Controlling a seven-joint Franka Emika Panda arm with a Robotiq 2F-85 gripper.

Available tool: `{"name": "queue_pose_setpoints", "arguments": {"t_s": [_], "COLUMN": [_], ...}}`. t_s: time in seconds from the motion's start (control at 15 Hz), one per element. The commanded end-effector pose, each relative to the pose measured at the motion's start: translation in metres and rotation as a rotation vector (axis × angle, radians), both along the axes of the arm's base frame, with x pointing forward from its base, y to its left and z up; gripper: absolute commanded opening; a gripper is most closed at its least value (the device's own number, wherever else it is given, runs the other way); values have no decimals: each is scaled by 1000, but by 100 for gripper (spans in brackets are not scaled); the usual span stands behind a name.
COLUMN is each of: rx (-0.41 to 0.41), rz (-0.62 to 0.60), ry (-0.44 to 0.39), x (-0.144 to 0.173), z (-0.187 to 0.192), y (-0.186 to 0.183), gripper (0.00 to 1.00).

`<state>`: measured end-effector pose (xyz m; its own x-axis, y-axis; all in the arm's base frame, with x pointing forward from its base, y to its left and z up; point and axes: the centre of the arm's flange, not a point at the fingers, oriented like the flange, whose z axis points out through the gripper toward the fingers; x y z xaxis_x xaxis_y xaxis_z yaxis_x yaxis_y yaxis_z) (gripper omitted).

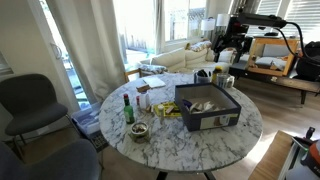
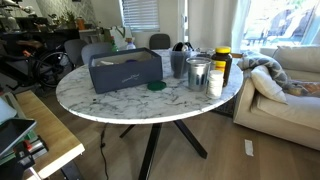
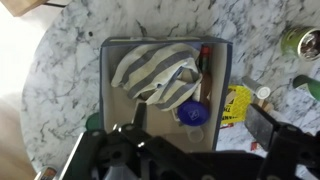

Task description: Remove the striped towel from the box and put it on the table

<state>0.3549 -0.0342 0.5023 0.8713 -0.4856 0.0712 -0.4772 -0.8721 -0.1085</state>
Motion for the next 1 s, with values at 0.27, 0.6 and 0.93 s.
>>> {"name": "queue_pose_setpoints", "arguments": {"t_s": [0.27, 0.6, 0.93], "rx": [93, 68, 120], "rz": [39, -59, -73], "ry": [12, -1, 72], "x": [1, 28, 42], "z": [-11, -71, -148], "y": [-11, -34, -44], "gripper": [100, 100, 100]}}
